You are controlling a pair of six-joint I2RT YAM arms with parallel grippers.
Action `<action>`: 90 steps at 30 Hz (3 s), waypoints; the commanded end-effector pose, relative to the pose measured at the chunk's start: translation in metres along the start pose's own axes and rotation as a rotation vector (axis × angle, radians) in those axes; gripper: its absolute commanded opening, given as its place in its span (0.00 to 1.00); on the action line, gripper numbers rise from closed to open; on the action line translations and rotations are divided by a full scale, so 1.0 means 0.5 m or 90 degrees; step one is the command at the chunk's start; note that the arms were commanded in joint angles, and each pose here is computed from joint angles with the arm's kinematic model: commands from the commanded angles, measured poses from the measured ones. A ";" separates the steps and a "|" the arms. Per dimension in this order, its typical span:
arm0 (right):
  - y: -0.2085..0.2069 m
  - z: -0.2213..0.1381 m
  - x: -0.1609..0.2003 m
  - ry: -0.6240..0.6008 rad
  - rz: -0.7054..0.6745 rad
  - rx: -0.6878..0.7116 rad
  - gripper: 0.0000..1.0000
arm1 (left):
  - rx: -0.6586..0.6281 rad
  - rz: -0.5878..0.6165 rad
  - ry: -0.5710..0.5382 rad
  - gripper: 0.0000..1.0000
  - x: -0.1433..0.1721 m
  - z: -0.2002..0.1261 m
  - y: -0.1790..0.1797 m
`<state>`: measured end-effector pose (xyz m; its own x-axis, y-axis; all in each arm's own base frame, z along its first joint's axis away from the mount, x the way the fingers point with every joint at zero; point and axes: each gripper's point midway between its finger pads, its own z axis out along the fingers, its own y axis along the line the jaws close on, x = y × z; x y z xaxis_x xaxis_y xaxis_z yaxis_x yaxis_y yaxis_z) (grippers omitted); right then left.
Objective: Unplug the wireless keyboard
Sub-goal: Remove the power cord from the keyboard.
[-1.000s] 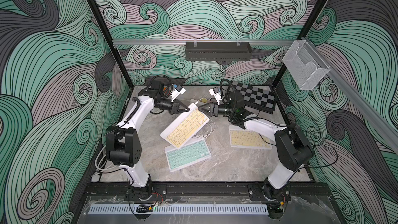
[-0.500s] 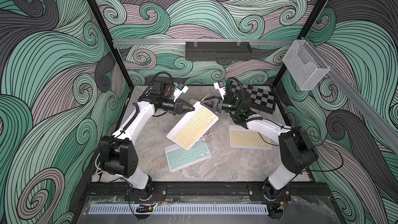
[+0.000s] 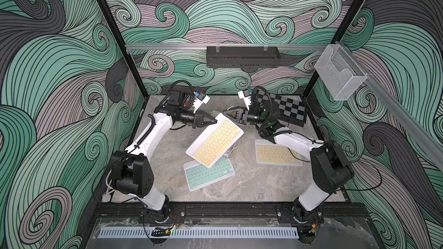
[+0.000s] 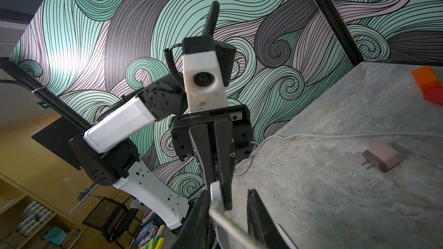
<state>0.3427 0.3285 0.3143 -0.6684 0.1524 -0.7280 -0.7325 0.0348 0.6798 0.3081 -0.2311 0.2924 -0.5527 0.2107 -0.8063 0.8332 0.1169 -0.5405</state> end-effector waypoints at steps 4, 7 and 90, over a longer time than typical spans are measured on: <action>0.010 0.013 -0.025 -0.012 -0.006 -0.021 0.11 | 0.035 -0.002 -0.005 0.00 -0.004 -0.001 -0.026; 0.007 0.017 -0.029 -0.013 -0.008 -0.021 0.00 | 0.022 0.001 -0.001 0.00 -0.003 -0.002 -0.022; -0.014 -0.169 -0.255 -0.293 -0.111 0.159 0.00 | -0.228 -0.232 0.022 0.00 0.094 -0.080 0.090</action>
<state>0.4305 0.2203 0.3741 -0.3986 0.5250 -0.7520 -0.6987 0.3572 0.6198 0.3199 -0.1772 0.2239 -0.8187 0.1318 -0.5588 0.5397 0.5086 -0.6708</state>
